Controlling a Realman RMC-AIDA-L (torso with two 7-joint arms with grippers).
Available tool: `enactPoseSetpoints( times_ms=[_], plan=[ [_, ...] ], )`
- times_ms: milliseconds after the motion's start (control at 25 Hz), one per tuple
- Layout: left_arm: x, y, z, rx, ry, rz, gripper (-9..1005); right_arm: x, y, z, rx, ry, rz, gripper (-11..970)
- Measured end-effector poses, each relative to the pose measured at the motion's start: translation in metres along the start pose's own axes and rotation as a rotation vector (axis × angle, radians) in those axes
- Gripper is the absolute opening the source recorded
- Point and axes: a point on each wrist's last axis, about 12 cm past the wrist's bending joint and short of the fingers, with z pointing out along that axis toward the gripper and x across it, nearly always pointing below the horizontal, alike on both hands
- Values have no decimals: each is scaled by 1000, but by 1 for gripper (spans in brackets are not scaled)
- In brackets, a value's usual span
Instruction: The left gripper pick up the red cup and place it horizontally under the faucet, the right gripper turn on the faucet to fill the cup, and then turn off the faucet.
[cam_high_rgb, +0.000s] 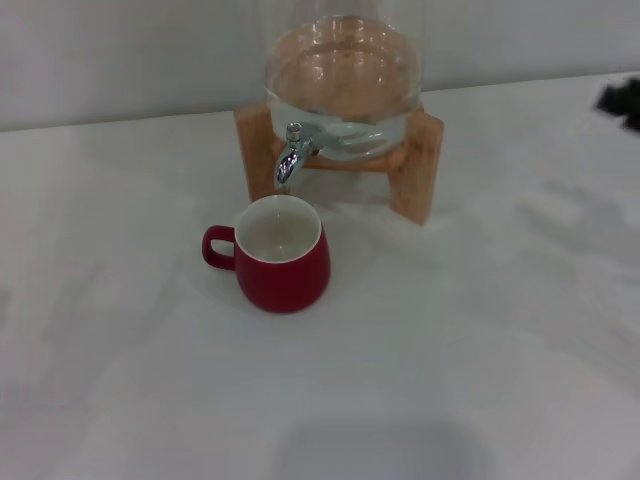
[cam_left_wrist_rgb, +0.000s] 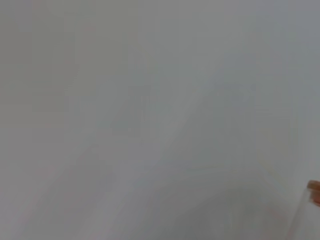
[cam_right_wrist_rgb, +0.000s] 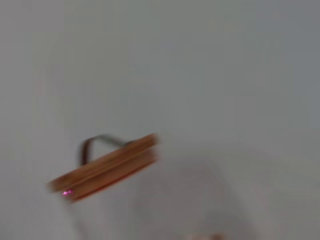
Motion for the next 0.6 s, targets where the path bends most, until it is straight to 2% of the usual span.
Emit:
enactPoseSetpoints(
  times_ms=[280, 400, 600],
  plan=[
    [-4, -1, 3, 9, -18, 3, 849, 17, 33, 53, -195, 169, -3, 780],
    [-6, -1, 1, 5, -30, 5, 849, 22, 44, 72, -219, 217, -28, 780],
    [-7, -1, -5, -8, -24, 20, 848, 29, 58, 102, -176, 270, -79, 780]
  ],
)
